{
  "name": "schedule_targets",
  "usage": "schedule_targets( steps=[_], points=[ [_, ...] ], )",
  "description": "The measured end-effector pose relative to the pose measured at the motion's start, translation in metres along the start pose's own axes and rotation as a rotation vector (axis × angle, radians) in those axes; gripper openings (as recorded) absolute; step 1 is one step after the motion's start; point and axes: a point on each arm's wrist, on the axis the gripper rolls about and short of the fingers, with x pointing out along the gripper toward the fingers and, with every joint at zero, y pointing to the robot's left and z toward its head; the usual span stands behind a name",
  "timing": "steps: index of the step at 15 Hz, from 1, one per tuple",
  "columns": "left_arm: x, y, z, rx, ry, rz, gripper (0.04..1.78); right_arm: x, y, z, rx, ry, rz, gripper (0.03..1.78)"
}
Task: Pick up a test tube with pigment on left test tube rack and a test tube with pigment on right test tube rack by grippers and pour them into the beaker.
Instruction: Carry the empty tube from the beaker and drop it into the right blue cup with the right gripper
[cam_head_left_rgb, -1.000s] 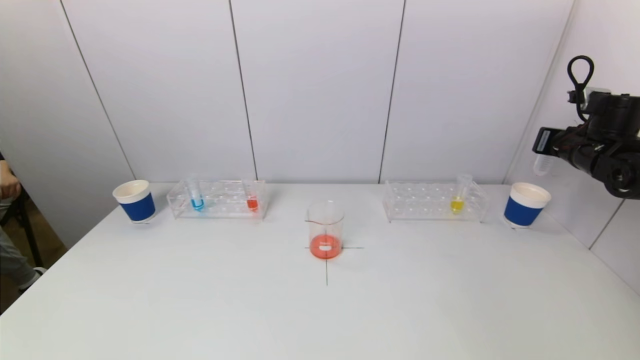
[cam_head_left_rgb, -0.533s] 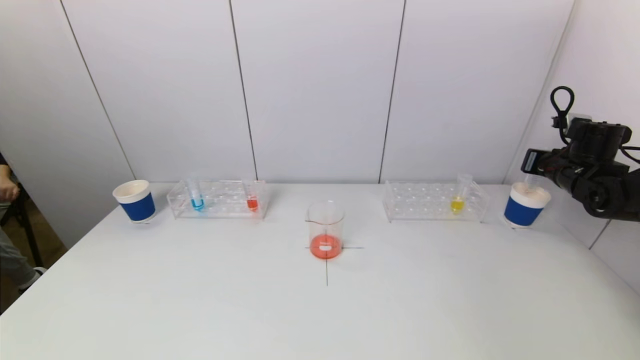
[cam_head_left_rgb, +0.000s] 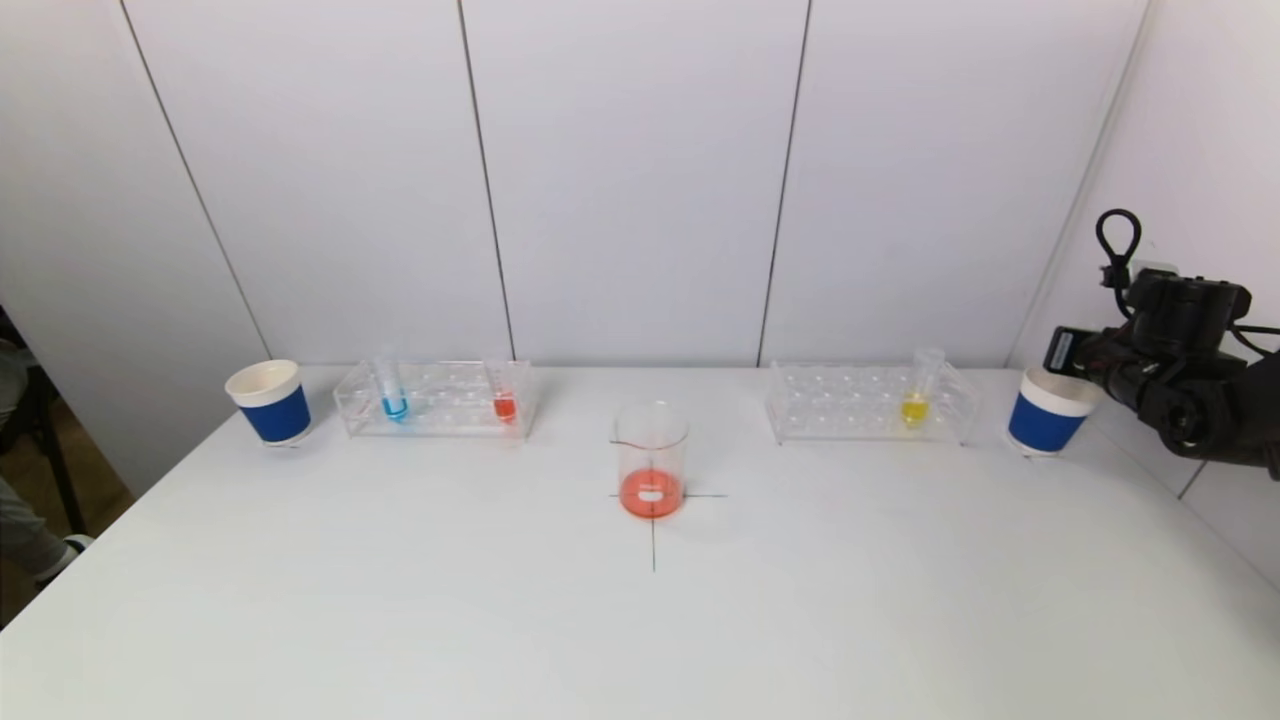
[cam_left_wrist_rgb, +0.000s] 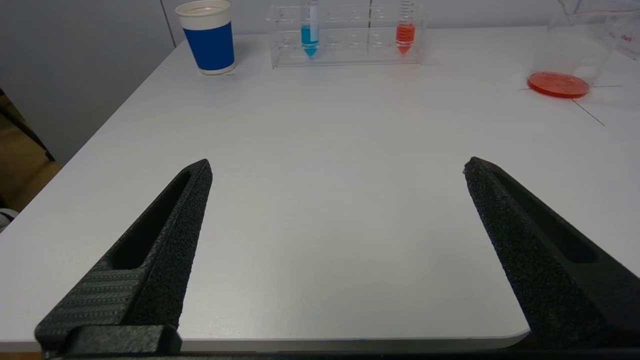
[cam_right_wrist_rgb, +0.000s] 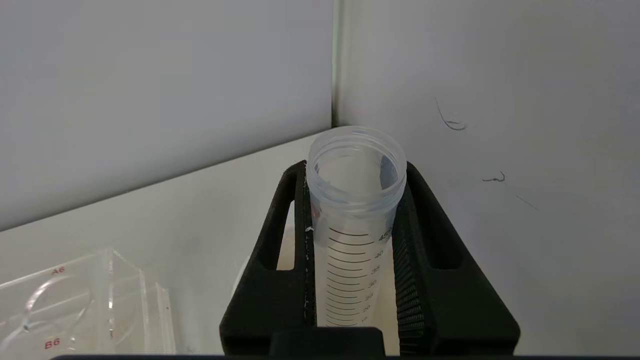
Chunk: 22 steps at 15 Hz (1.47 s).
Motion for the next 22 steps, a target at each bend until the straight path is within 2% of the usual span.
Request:
schedule_targets(
  steps=[17,20,22],
  points=[
    [0.0000,0.0000,0.0000,0.000,0.000,0.000,1.76,-0.0012,-0.0015,-0.0070,0.006,-0.003,0.004,0.50],
    [0.0000,0.0000,0.0000,0.000,0.000,0.000,1.76,-0.0009,-0.0014,-0.0069,0.011,-0.004,0.004,0.64],
    [0.0000,0.0000,0.0000,0.000,0.000,0.000,1.76,-0.0008,-0.0015,-0.0069,0.010,-0.004,0.004,0.85]
  ],
)
